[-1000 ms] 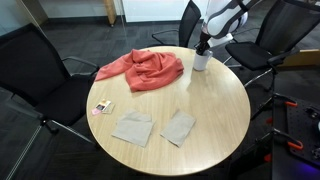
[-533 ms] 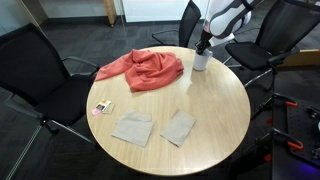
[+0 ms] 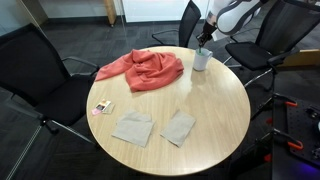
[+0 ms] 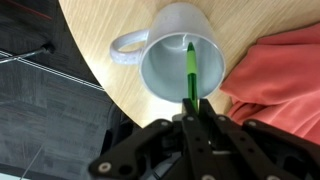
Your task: Remove the pen from the mug cup and move the mug cup to the left
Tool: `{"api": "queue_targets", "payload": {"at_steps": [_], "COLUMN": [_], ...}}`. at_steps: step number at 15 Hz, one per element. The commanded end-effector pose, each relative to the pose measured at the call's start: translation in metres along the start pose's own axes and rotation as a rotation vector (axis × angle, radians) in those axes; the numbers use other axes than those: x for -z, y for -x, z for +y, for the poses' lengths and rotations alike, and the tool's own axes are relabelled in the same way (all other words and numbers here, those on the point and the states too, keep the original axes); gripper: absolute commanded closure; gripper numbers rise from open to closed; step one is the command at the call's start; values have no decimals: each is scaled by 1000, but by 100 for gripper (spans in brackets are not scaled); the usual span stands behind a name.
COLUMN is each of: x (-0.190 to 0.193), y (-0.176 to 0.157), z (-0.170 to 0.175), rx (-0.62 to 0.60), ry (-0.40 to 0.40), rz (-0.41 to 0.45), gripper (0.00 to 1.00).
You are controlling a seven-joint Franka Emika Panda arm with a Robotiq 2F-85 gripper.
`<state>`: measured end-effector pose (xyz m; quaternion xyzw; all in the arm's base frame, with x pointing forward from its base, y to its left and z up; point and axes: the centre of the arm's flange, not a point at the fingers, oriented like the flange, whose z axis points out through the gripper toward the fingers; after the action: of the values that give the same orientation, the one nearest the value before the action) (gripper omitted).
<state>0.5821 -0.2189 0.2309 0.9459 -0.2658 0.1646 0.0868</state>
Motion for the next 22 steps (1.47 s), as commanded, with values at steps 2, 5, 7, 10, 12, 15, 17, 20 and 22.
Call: {"api": "queue_targets", "payload": {"at_steps": [2, 5, 7, 10, 12, 15, 17, 20, 22], "x": [53, 82, 103, 128, 141, 146, 147, 139, 131], "y": [13, 15, 17, 22, 25, 29, 36, 48, 54], "z": [1, 1, 2, 1, -5, -22, -37, -63, -76], "rx": [-7, 9, 31, 76, 125, 203, 258, 346, 382], "ry": [18, 24, 19, -3, -36, -85, -99, -118, -126], "rz": [75, 108, 126, 152, 146, 110, 77, 5, -46], "gripper": [97, 97, 97, 97, 97, 97, 97, 97, 97]}}
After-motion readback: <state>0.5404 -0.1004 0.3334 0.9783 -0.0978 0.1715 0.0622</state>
